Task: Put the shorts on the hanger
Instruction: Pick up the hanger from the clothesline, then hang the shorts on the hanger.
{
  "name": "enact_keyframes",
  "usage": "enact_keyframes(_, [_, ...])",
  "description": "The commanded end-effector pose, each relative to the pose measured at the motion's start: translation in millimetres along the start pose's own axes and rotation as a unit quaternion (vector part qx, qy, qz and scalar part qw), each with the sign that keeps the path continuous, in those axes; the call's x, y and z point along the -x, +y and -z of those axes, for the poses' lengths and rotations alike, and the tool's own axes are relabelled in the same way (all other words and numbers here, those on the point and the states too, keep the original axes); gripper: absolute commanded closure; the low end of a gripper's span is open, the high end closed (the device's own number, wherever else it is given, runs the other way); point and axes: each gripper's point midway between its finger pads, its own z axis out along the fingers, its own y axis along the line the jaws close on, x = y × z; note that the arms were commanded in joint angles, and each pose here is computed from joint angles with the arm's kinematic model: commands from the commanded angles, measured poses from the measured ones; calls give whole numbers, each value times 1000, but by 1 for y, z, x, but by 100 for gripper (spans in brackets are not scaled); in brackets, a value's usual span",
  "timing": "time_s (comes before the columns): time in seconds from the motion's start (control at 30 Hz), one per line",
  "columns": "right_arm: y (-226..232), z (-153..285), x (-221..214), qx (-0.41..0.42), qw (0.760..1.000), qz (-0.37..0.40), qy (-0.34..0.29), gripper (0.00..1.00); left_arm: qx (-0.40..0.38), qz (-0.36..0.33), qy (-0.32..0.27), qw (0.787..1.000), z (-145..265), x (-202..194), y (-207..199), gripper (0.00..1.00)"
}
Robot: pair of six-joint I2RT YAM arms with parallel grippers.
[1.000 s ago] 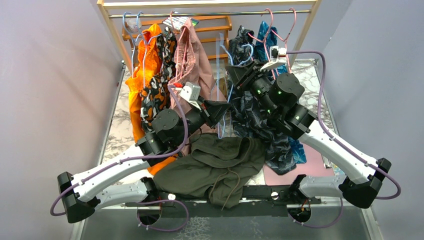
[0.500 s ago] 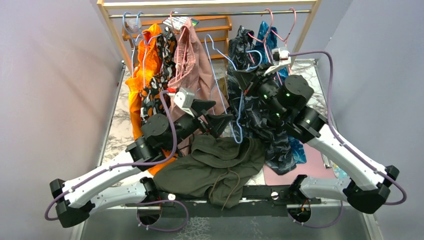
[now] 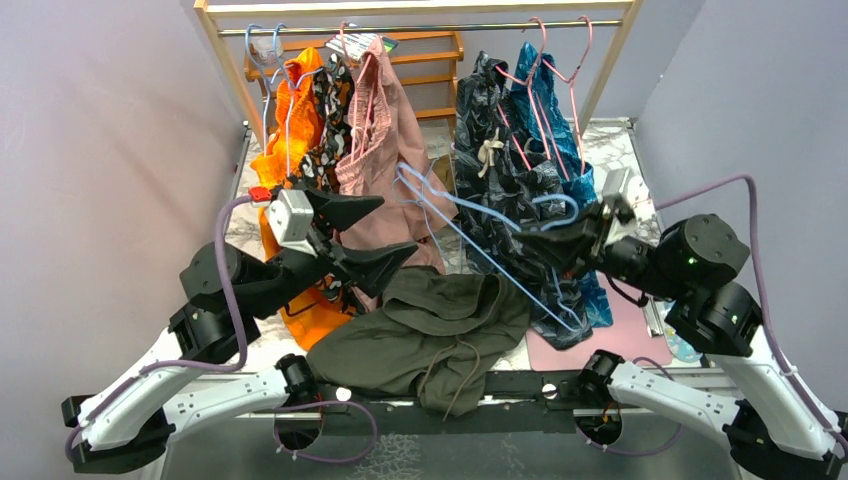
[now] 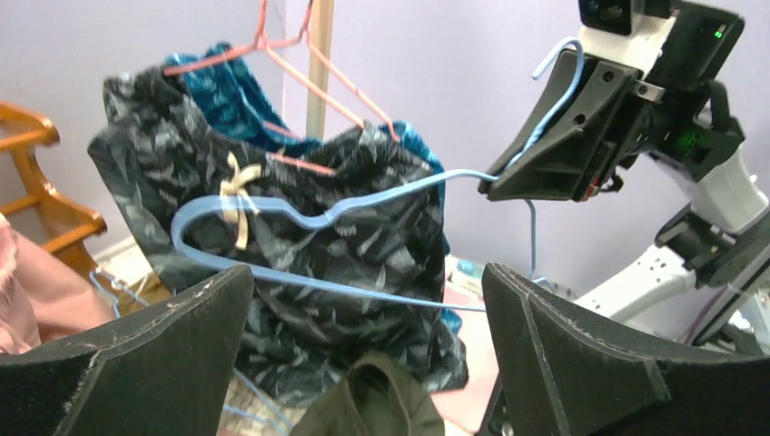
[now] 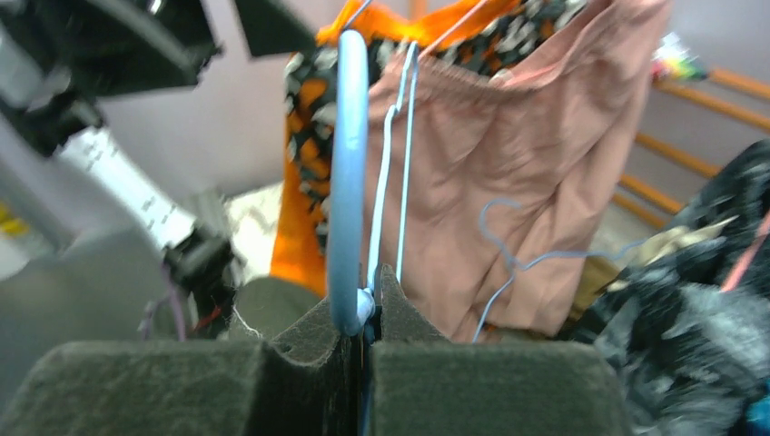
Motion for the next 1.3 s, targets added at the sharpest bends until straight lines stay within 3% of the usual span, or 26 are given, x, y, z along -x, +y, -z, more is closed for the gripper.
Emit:
enact_keyframes(0.0, [31,22,-59,84,993,-5,86,99,0,28,118,993,16,-60,0,1])
enact_keyframes(0.17, [32,37,-81,81,991,-7,105,99,46,101,202,973,36,-109,6,1])
enact_keyframes(0.33, [30,41,-80,73,994,8,85,99,69,149,283,945,52,-148,4,1])
enact_keyframes(0.5, [26,46,-81,63,994,22,86,99,125,173,331,919,72,-184,17,1])
enact_keyframes(0.8, [20,50,-84,47,994,33,94,99,234,151,437,855,99,-257,49,2])
enact_keyframes(1.03, [16,52,-84,36,994,42,93,99,322,93,469,817,114,-285,83,1])
enact_keyframes(1.13, [15,52,-86,34,994,46,95,99,340,84,471,809,113,-292,90,3])
enact_keyframes(1.27, [13,51,-87,33,994,50,96,99,340,78,476,807,110,-298,91,13])
